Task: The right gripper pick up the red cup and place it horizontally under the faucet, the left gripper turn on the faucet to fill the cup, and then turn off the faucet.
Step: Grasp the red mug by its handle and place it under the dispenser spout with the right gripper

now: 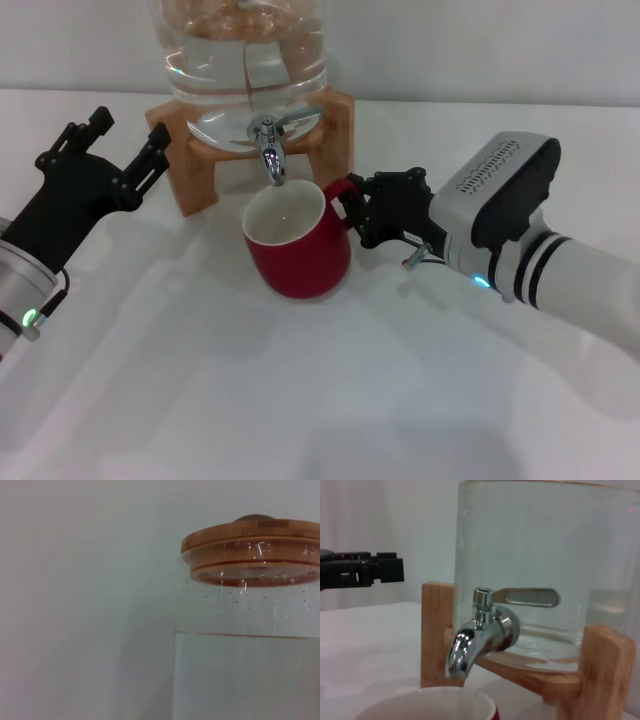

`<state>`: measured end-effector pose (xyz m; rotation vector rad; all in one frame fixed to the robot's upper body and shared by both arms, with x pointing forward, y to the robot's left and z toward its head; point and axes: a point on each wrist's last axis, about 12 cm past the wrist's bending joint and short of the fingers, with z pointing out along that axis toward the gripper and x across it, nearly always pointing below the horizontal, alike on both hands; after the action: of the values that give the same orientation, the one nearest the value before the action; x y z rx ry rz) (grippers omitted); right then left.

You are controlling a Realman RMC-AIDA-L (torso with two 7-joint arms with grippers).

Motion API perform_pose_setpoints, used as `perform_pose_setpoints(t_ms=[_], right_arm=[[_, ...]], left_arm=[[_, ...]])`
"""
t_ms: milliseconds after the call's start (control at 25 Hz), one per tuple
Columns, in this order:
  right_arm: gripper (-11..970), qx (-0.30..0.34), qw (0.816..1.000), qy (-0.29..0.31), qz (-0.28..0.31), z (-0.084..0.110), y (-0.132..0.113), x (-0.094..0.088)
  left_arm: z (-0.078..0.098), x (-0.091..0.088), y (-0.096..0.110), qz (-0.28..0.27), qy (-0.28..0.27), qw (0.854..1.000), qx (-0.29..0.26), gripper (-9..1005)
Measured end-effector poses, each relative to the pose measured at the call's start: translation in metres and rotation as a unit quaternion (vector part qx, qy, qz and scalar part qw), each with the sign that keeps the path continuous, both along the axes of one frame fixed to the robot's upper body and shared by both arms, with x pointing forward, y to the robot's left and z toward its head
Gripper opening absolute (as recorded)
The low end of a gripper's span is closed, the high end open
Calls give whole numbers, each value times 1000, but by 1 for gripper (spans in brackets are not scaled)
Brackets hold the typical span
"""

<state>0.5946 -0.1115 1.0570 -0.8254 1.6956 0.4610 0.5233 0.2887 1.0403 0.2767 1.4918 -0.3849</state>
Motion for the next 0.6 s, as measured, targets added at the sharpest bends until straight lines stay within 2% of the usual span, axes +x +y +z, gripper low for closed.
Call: perform_pose_setpoints(t_ms=[600], right_arm=[[134, 1, 1000, 8, -2, 6, 7, 7]], left_arm=[[-1, -2, 3, 7, 1, 1000, -4, 756]])
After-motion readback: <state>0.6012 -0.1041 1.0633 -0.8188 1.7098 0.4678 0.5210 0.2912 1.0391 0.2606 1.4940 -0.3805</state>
